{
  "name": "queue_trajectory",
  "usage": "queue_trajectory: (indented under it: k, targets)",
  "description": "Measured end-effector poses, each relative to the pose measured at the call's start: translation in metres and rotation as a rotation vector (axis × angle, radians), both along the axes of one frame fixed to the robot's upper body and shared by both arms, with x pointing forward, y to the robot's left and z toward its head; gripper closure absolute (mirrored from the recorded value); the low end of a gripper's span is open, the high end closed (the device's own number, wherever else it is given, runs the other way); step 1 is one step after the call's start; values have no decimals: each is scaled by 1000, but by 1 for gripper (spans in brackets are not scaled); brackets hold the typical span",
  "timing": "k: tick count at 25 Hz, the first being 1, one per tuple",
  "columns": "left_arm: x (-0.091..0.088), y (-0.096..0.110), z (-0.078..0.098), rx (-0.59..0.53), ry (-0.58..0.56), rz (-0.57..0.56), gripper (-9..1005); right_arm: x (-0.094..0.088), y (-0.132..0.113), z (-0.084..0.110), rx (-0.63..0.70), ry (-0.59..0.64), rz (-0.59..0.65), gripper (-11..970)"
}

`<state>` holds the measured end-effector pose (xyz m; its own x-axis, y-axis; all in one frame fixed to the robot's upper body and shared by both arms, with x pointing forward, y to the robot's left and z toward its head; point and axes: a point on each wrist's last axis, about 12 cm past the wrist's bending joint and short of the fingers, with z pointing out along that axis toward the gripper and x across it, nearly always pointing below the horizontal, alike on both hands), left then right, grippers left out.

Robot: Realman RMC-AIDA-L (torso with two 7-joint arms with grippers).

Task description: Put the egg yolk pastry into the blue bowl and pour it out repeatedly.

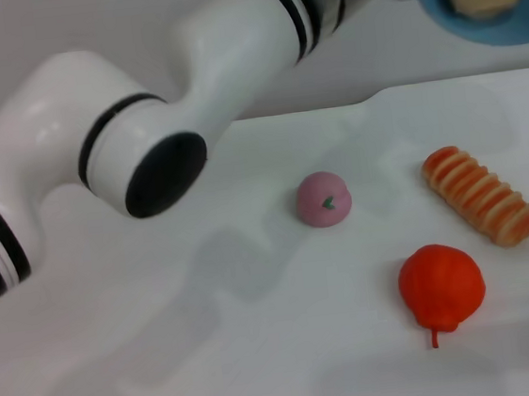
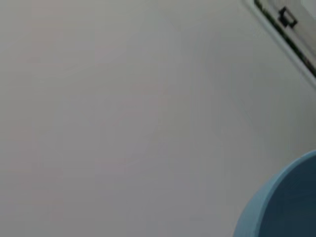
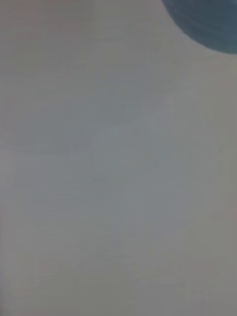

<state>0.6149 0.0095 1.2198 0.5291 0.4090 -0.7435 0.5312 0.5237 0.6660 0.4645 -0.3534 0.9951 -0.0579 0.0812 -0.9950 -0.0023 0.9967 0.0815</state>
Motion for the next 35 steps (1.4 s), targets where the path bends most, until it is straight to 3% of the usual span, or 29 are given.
queue_trajectory:
  k: [7,14,21,28,35]
  targets:
    - [-3,-2,2,-47,-95,-24,997,0,0,0,1,4,-1,485]
    - [-4,-11,2,-30,-158,-58,997,0,1,0,1,2,0,484]
    - [-10,-11,1,-23,-295,-72,996,0,1,-1,2,4,-1,485]
    - [-8,-12,0,-13,-259,-61,997,0,1,-1,2,4,0,485]
    - [14,-7,-2,81,-52,22,996,0,1,0,2,-1,2,484]
